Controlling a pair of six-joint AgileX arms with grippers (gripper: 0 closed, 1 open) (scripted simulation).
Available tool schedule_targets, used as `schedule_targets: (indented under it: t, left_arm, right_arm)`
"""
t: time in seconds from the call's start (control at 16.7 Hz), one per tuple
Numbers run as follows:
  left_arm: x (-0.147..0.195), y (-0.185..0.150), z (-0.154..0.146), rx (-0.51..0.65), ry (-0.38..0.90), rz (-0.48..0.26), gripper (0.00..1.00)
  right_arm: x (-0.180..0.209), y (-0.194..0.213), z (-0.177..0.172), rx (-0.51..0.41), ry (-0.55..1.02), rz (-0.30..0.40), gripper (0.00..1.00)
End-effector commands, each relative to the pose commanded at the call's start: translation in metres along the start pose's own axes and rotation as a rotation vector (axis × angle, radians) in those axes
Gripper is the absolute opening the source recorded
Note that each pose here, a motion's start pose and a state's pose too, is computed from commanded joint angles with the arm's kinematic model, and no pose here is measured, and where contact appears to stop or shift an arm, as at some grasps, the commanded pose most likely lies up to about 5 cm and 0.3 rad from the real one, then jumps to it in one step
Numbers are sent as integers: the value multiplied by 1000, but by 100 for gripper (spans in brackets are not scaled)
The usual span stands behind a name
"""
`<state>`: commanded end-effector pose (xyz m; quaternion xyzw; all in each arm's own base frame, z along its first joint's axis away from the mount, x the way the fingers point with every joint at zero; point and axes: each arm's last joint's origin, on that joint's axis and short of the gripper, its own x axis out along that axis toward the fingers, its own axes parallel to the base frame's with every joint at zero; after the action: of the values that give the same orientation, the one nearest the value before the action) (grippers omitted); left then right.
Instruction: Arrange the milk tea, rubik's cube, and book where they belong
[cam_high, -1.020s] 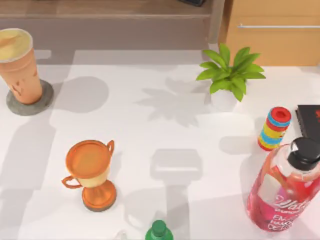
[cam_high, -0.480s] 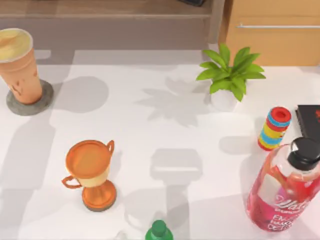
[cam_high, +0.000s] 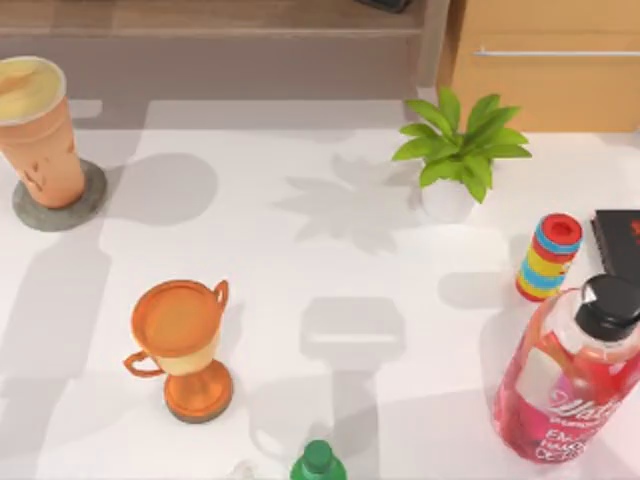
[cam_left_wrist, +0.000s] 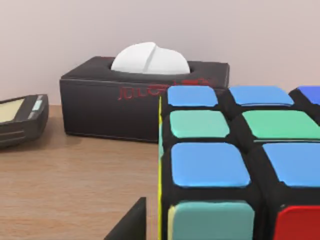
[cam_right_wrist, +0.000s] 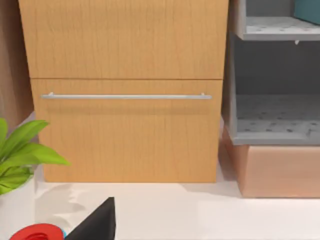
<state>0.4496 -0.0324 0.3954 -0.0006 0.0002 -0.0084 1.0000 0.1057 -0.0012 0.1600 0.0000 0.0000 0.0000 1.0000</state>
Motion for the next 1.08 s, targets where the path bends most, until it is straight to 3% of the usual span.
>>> schedule_targets:
  t: [0.6, 1.08]
  left_arm:
    - [-1, -1, 0, 0, -1, -3, 100]
    - [-30, -1, 0, 0, 0, -2, 100]
  right_arm:
    - [0, 0, 0, 0, 0, 0, 100]
    - [0, 0, 0, 0, 0, 0, 100]
